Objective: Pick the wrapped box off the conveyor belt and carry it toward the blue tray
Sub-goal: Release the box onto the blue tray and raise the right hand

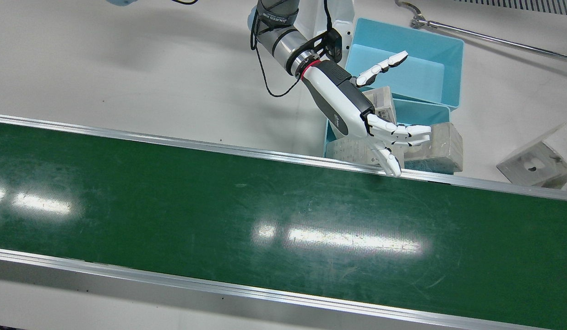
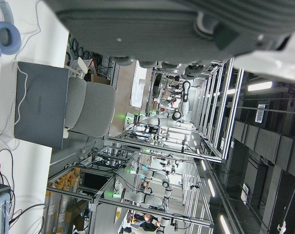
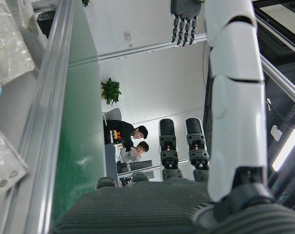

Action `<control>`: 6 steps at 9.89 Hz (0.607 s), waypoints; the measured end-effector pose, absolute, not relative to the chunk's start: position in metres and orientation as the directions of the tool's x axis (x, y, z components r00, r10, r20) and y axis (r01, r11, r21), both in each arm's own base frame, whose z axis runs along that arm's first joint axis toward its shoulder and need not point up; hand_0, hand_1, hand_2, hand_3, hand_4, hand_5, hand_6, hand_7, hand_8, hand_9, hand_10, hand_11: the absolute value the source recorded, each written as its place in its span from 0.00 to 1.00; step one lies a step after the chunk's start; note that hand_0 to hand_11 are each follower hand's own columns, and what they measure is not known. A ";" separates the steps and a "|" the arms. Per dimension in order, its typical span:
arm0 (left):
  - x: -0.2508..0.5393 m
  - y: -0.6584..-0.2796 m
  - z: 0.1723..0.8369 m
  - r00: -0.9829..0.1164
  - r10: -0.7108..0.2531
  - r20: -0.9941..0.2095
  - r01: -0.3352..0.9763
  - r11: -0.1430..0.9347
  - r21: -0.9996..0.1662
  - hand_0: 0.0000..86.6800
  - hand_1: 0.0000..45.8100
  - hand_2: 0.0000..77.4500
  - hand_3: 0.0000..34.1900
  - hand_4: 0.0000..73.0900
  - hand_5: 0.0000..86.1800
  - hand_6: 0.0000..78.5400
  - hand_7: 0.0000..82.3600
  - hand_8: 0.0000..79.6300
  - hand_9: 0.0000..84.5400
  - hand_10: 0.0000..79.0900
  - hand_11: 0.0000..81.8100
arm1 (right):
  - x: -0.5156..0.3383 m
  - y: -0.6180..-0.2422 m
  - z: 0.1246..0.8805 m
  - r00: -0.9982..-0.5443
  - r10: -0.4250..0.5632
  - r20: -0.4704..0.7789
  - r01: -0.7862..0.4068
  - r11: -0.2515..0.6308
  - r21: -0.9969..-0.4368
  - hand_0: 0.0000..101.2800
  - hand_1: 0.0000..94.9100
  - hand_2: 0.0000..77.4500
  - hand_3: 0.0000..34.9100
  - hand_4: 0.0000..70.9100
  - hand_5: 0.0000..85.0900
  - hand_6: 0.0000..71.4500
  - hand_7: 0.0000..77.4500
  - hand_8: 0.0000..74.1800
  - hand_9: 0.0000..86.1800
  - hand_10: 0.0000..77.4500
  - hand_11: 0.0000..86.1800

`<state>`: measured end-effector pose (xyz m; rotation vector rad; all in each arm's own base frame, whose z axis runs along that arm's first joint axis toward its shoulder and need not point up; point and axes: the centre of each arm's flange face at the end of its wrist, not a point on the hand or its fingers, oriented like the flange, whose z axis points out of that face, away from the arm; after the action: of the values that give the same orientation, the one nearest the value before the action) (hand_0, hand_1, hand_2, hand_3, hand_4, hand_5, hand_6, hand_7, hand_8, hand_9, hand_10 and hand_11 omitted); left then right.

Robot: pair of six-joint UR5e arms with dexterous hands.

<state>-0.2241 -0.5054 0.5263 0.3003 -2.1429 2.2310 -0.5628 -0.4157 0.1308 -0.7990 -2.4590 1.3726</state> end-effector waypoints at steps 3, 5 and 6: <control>-0.224 -0.505 0.526 -0.981 -0.109 0.162 -0.157 -0.049 -0.986 0.00 0.00 0.01 0.00 0.00 0.01 0.00 0.01 0.01 0.00 0.01 0.00 | -0.501 -0.444 0.123 -0.860 0.496 -0.119 0.374 0.455 -0.808 0.49 0.16 0.15 0.32 0.28 0.23 0.13 0.33 0.00 0.05 0.00 0.02; -0.224 -0.505 0.526 -0.981 -0.109 0.162 -0.157 -0.049 -0.986 0.00 0.00 0.01 0.00 0.00 0.01 0.00 0.01 0.01 0.00 0.01 0.01 | -0.469 -0.462 0.176 -0.866 0.481 -0.137 0.363 0.416 -0.834 0.59 0.33 0.40 0.17 0.51 0.46 0.30 0.56 0.00 0.09 0.00 0.01; -0.224 -0.505 0.526 -0.981 -0.109 0.162 -0.157 -0.049 -0.986 0.00 0.00 0.01 0.00 0.00 0.01 0.00 0.01 0.01 0.00 0.01 0.01 | -0.444 -0.475 0.211 -0.873 0.465 -0.150 0.354 0.389 -0.851 0.65 0.34 0.54 0.06 0.54 0.58 0.40 0.67 0.00 0.31 0.06 0.01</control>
<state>-0.2241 -0.5055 0.5263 0.3002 -2.1430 2.2310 -0.4444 -0.4746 0.2108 -0.7464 -2.5229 1.5012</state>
